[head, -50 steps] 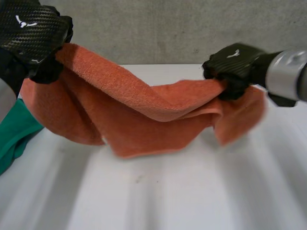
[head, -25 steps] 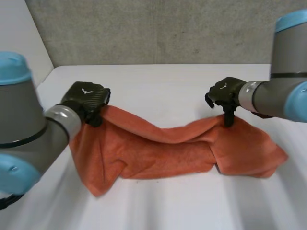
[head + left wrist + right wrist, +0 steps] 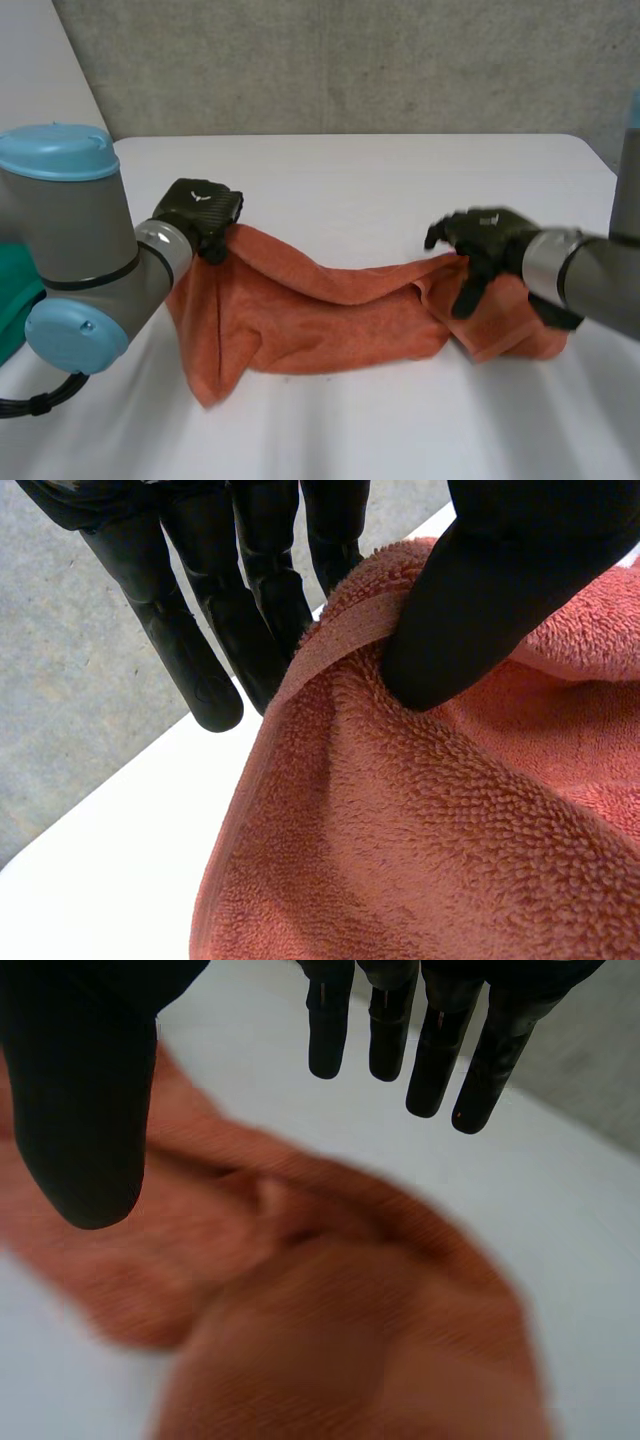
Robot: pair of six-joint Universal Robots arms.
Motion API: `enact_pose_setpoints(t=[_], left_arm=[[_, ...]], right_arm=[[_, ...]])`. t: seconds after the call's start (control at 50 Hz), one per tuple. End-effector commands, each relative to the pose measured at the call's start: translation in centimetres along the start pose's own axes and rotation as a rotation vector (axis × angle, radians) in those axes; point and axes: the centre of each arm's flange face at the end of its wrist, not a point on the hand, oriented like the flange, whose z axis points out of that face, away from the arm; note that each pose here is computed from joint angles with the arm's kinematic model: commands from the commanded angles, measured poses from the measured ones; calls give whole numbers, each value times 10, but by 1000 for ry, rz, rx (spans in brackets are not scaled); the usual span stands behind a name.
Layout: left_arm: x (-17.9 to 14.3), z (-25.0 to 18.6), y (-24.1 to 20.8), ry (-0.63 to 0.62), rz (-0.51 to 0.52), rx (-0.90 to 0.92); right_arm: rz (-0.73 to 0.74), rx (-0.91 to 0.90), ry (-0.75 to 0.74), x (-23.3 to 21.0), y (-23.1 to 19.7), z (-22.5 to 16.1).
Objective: Fold the laundry.
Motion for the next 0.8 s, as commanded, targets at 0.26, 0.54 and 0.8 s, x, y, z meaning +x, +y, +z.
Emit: enact_pose_setpoints(t=[0.26,0.54,0.8], left_arm=[[1,-2,17,10,0,-55],[0,2,19,3,6,-46],[0,7,22,-4,11,-49]], right_arm=[[-101,27,156,-13,75,5],[-210,72,251,1,80,32],[-267,101,261,14,45,35]])
